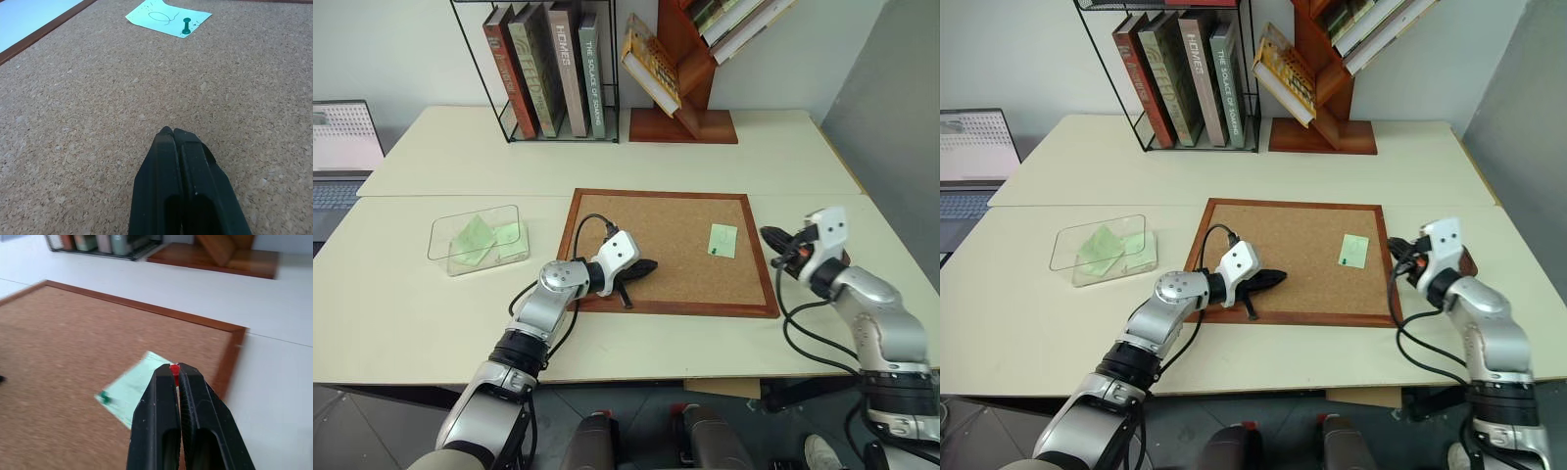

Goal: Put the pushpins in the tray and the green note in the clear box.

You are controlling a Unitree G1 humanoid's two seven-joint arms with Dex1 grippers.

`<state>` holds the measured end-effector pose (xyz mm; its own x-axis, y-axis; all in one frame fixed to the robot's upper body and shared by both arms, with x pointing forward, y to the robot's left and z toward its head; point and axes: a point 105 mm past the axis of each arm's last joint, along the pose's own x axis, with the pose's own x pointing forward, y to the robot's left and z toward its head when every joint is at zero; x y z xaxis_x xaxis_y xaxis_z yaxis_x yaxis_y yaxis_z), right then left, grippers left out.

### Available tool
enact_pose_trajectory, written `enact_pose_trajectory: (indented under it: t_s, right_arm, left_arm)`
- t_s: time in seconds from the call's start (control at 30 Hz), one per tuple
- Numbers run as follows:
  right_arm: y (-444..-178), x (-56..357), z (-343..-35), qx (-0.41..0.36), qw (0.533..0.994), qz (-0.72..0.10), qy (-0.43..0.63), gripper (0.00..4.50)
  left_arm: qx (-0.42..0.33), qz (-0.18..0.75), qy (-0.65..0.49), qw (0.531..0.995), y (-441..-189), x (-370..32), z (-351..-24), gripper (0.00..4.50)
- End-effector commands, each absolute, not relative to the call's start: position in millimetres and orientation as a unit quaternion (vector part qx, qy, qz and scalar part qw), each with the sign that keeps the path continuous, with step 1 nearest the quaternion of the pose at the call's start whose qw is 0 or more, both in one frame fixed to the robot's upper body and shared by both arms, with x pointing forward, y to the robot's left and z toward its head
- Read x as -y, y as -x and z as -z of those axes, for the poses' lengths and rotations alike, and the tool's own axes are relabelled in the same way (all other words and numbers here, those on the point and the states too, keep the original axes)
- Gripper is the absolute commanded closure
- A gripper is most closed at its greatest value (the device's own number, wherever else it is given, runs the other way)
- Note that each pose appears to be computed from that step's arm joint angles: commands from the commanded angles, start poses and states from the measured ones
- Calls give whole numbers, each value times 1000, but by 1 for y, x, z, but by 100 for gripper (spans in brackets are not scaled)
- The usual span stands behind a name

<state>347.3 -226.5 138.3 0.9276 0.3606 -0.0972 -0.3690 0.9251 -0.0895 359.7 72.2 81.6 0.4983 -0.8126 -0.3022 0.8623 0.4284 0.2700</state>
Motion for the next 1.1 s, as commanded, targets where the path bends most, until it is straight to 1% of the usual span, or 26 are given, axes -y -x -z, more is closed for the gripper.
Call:
enact_pose_trajectory:
  t_s: [0.03,0.13,0.23,0.47,0.53,0.6,0.67,0.8,0.83,0.87,1.1]
  right_arm:
    - [-343,275,-141,-62,991,-95,73,447]
    - [-343,292,-135,-84,991,-61,82,447]
    - [-345,300,-128,-106,990,-45,86,447]
    - [-356,304,-119,-132,986,-36,90,447]
    - [-359,306,-118,-137,986,-29,94,401]
    - [-362,307,-117,-139,985,-26,98,377]
    - [-364,309,-118,-139,985,-23,103,330]
    - [-366,310,-126,-119,986,-17,113,255]
    - [-366,310,-129,-115,987,-18,113,228]
    - [-366,310,-131,-111,987,-18,114,214]
    - [-365,305,-155,-55,993,-29,100,214]
  left_arm:
    - [-85,484,-206,846,-361,-81,-72,450]
    - [-84,485,-206,846,-361,-80,-72,450]
    - [-84,485,-205,846,-360,-79,-71,450]
    - [-83,486,-202,846,-360,-77,-71,450]
    - [-84,485,-202,847,-360,-77,-70,450]
    - [-84,486,-202,846,-359,-77,-70,450]
    - [-84,486,-203,846,-359,-77,-70,450]
    - [-84,485,-203,847,-359,-77,-70,450]
    - [-84,485,-203,847,-359,-78,-70,450]
    - [-85,484,-203,847,-360,-78,-70,450]
    - [-84,484,-204,847,-361,-78,-70,450]
